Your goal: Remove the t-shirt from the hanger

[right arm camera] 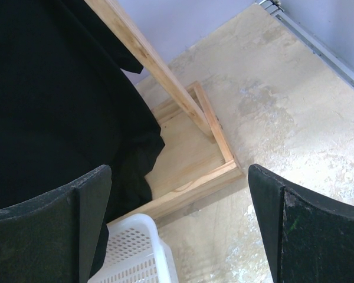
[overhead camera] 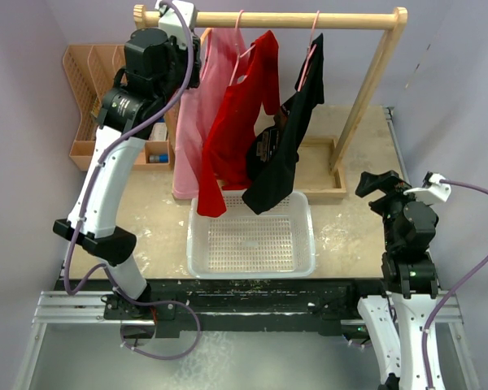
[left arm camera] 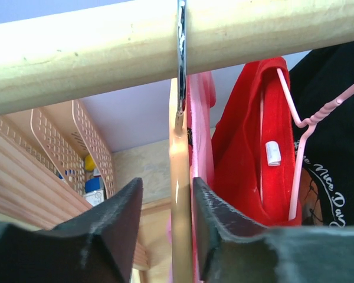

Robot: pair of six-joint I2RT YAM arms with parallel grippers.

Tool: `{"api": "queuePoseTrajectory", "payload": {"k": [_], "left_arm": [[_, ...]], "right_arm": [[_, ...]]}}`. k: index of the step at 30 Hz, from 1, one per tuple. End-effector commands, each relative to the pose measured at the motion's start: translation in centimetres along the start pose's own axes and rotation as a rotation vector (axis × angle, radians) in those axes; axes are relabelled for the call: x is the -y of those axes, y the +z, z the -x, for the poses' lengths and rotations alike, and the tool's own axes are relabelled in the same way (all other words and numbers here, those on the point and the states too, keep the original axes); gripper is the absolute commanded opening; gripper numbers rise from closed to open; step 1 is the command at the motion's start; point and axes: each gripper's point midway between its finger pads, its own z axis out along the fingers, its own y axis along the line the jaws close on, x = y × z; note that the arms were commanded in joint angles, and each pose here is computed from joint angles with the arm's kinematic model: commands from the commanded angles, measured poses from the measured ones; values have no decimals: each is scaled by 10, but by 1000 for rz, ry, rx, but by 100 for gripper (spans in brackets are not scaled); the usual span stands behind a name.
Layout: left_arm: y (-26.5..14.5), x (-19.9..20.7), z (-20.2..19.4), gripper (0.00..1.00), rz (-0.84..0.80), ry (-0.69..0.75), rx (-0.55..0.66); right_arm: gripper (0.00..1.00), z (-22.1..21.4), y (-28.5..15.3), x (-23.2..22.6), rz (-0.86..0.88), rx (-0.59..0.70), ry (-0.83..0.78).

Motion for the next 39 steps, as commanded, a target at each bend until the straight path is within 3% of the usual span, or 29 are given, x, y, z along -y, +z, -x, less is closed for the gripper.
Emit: {"api": "queuePoseTrajectory", "payload": {"k": [1, 5, 11, 32, 39], "left_arm": [[0, -3, 17, 34, -4, -25, 67], [6, -4, 9, 28, -5, -25, 47], [3, -5, 10, 0, -9, -31, 65], [-54, -23, 85, 0, 15, -14, 383], [-62, -24, 73, 0, 11, -12, 348]], "right_arm": [[100, 15, -6, -13, 49, 36, 22], [100, 16, -8, -12, 44, 41, 21], [100, 14, -6, -11, 44, 37, 21], [100, 2, 0, -8, 43, 17, 14], [100, 5, 2, -10, 53, 27, 7]]}}
